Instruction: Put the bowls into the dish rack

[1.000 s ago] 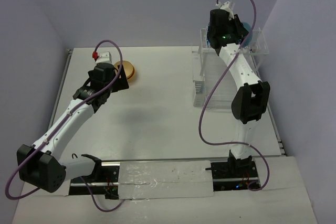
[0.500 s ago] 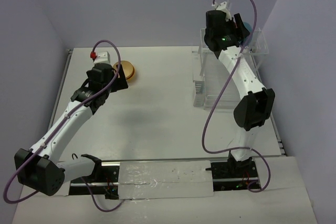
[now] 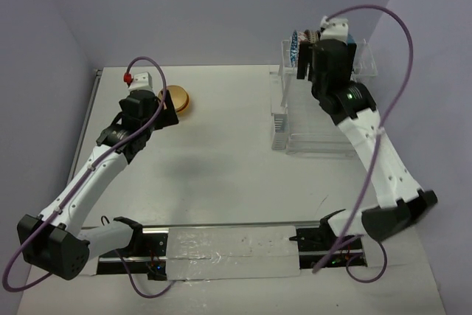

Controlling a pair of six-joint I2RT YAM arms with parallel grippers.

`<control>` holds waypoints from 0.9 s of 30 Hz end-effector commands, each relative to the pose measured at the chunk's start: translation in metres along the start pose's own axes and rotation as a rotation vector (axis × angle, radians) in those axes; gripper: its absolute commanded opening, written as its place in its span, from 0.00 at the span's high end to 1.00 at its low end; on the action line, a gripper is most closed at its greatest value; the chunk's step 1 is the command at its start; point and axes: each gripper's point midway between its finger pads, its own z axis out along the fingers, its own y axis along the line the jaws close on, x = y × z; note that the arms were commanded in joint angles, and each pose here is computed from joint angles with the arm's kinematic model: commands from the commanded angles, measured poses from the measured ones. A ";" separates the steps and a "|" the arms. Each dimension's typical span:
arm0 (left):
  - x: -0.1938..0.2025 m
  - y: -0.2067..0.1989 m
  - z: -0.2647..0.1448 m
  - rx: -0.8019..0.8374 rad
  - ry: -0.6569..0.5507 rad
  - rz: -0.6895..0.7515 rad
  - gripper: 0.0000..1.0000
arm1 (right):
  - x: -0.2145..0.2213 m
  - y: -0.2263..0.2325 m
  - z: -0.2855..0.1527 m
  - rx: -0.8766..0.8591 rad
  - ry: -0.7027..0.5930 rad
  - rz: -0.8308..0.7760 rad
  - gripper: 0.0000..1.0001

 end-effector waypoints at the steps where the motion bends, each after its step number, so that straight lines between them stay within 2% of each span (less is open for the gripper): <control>1: -0.011 0.001 -0.005 0.008 -0.050 -0.048 0.01 | 0.004 0.036 -0.037 -0.291 -0.051 0.274 0.09; 5: -0.010 0.000 -0.003 0.013 -0.053 -0.080 0.01 | 0.018 0.031 -0.072 -0.402 -0.087 0.350 0.05; 6: -0.011 -0.001 -0.003 0.019 -0.053 -0.089 0.01 | 0.036 0.036 -0.072 -0.421 -0.060 0.343 0.05; 8: -0.008 -0.001 0.002 0.013 -0.044 -0.116 0.01 | 0.036 0.031 -0.092 -0.476 -0.103 0.392 0.02; 9: -0.005 -0.002 0.005 0.013 -0.031 -0.122 0.01 | 0.055 0.034 -0.091 -0.483 -0.077 0.388 0.00; 11: -0.004 -0.003 0.010 0.009 -0.021 -0.156 0.01 | 0.054 0.024 -0.107 -0.503 -0.130 0.446 0.00; 12: 0.000 -0.003 0.017 0.001 -0.004 -0.160 0.01 | 0.073 0.027 -0.105 -0.506 -0.107 0.445 0.00; 14: -0.002 -0.005 0.024 -0.001 0.004 -0.194 0.01 | 0.070 0.022 -0.120 -0.547 -0.170 0.486 0.00; 18: 0.000 0.005 0.058 -0.072 0.071 -0.222 0.01 | 0.092 0.026 -0.125 -0.589 -0.170 0.499 0.00; 20: -0.012 0.006 0.071 -0.087 0.071 -0.225 0.02 | 0.095 0.026 -0.127 -0.599 -0.173 0.496 0.00; 21: -0.005 0.009 0.087 -0.112 0.101 -0.214 0.03 | 0.097 0.027 -0.126 -0.601 -0.168 0.491 0.00; 22: -0.018 0.012 0.092 -0.126 0.089 -0.212 0.07 | 0.099 0.028 -0.126 -0.605 -0.162 0.485 0.00; 24: -0.011 0.021 0.116 -0.186 0.129 -0.186 0.11 | 0.103 0.029 -0.124 -0.596 -0.149 0.469 0.00; 25: -0.023 0.019 0.120 -0.194 0.119 -0.177 0.15 | 0.105 0.027 -0.122 -0.582 -0.142 0.464 0.00; 27: -0.023 0.025 0.141 -0.233 0.140 -0.167 0.20 | 0.108 0.026 -0.122 -0.577 -0.141 0.458 0.00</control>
